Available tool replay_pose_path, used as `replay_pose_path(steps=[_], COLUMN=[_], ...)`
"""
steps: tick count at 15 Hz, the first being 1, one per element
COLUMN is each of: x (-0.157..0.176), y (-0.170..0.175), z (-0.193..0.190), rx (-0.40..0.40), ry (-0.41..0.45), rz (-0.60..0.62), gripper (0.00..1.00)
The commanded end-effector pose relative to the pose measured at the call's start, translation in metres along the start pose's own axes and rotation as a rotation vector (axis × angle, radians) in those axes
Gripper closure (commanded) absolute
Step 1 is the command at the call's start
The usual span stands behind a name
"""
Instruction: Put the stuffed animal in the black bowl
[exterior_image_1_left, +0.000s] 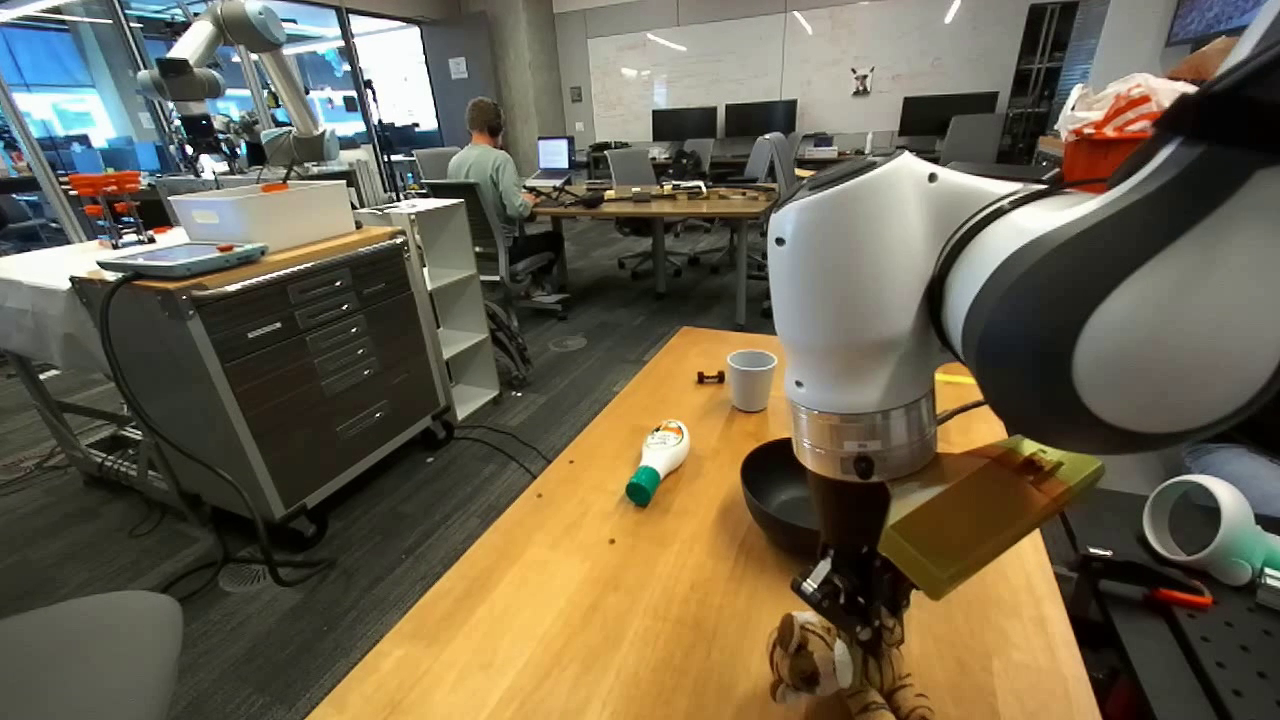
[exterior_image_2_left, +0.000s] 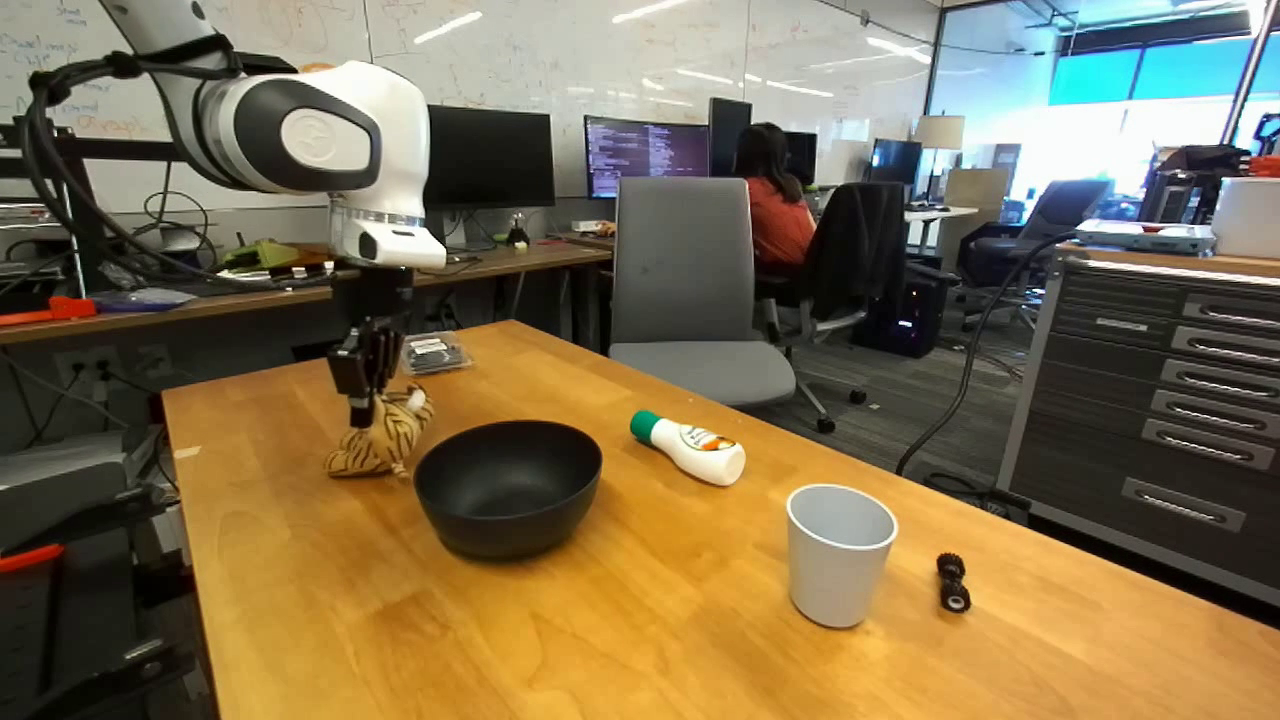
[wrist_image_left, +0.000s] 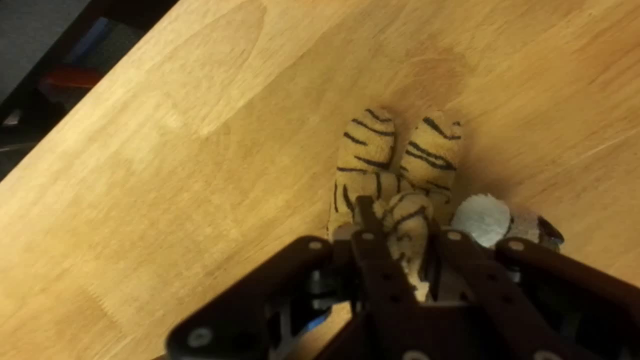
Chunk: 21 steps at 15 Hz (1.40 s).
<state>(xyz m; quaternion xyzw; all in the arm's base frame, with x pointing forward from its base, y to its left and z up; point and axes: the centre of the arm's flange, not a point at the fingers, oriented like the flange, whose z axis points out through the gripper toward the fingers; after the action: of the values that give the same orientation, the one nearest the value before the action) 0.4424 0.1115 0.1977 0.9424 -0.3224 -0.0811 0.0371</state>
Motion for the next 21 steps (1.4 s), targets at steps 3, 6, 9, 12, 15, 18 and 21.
replay_pose_path(steps=[3,6,9,12,15,18,21], x=[0.001,0.014,0.042,0.08,0.113,0.134,0.145], y=[-0.003,0.001,0.011,0.031,0.056,0.079,0.096], z=[-0.05,-0.08,-0.109,-0.126,-0.128,-0.121,-0.105], rx=[0.079,0.115,0.157,0.171,0.158,0.121,0.057], ry=[0.023,0.071,0.111,0.132,0.133,0.131,0.123], rz=[-0.002,0.015,0.079,0.172,0.252,0.304,0.323], gripper=[0.9,0.9,0.9,0.9,0.91,0.91,0.91])
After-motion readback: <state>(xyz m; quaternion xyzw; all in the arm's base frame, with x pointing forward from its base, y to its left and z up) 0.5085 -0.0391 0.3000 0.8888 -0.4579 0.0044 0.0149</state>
